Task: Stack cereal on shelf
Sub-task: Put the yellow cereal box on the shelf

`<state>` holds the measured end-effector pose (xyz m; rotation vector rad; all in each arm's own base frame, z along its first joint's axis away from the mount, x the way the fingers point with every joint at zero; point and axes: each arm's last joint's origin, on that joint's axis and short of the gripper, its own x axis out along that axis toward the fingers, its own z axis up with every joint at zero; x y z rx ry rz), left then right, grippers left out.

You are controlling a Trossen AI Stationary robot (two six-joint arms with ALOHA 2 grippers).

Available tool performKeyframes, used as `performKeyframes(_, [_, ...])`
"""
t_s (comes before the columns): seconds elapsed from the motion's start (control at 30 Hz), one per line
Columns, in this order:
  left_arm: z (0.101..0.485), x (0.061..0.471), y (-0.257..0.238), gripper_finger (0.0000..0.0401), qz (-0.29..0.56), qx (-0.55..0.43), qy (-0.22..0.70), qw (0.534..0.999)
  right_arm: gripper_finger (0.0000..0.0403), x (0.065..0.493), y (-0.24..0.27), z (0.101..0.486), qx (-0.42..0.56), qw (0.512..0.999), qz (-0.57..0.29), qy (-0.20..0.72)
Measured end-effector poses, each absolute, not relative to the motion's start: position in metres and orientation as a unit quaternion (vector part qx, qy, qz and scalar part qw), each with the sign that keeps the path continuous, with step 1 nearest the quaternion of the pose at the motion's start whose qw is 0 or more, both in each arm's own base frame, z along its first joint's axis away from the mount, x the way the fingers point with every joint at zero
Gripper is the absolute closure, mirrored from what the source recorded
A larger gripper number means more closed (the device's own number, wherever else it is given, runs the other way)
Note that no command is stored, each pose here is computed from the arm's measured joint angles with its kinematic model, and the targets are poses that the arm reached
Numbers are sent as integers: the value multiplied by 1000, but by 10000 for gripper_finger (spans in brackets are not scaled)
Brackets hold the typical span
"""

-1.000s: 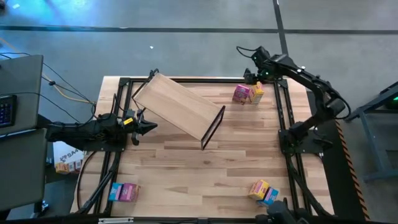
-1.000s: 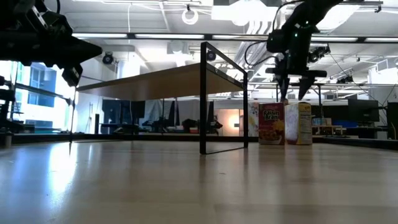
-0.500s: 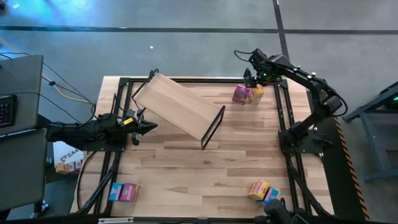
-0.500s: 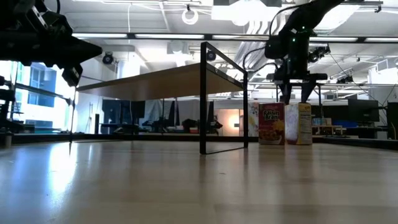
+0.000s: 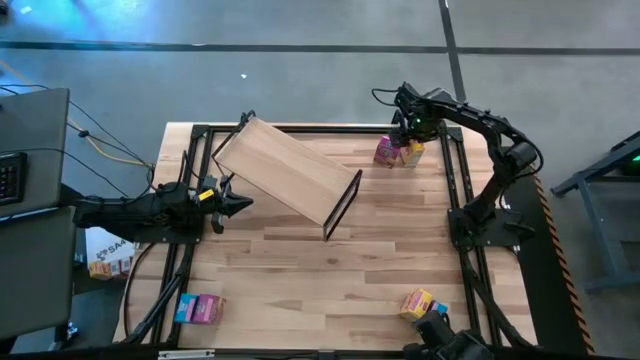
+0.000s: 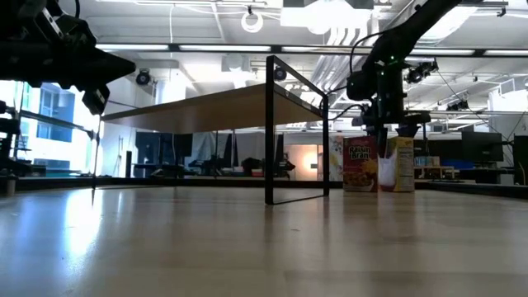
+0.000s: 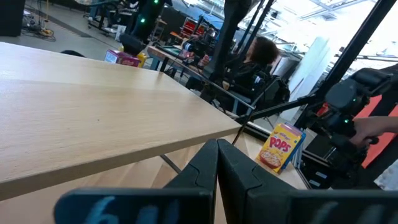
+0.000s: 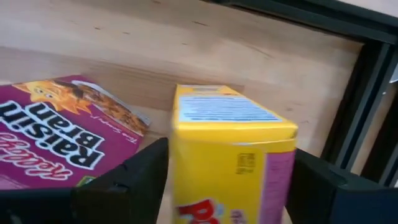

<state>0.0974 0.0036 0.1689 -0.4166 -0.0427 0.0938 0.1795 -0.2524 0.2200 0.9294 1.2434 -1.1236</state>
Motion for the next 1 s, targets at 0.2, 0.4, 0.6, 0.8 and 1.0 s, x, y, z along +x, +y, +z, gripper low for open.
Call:
performKeyframes(0.2, [169, 97, 4, 401, 46, -207, -21, 977, 221, 176, -252, 221, 383, 573, -477, 546])
performKeyframes(0.4, [169, 97, 4, 401, 46, -207, -21, 977, 290, 163, -249, 233, 370, 575, -468, 560])
performKeyframes(0.6, [169, 97, 4, 401, 46, -207, -21, 977, 293, 150, -248, 288, 333, 593, -485, 550])
performKeyframes(0.8, [169, 97, 4, 401, 46, -207, -21, 977, 287, 155, -241, 383, 288, 679, -503, 451])
performKeyframes(1.0, [169, 97, 4, 401, 47, -207, -21, 977, 286, 192, -195, 449, 268, 802, -395, 359])
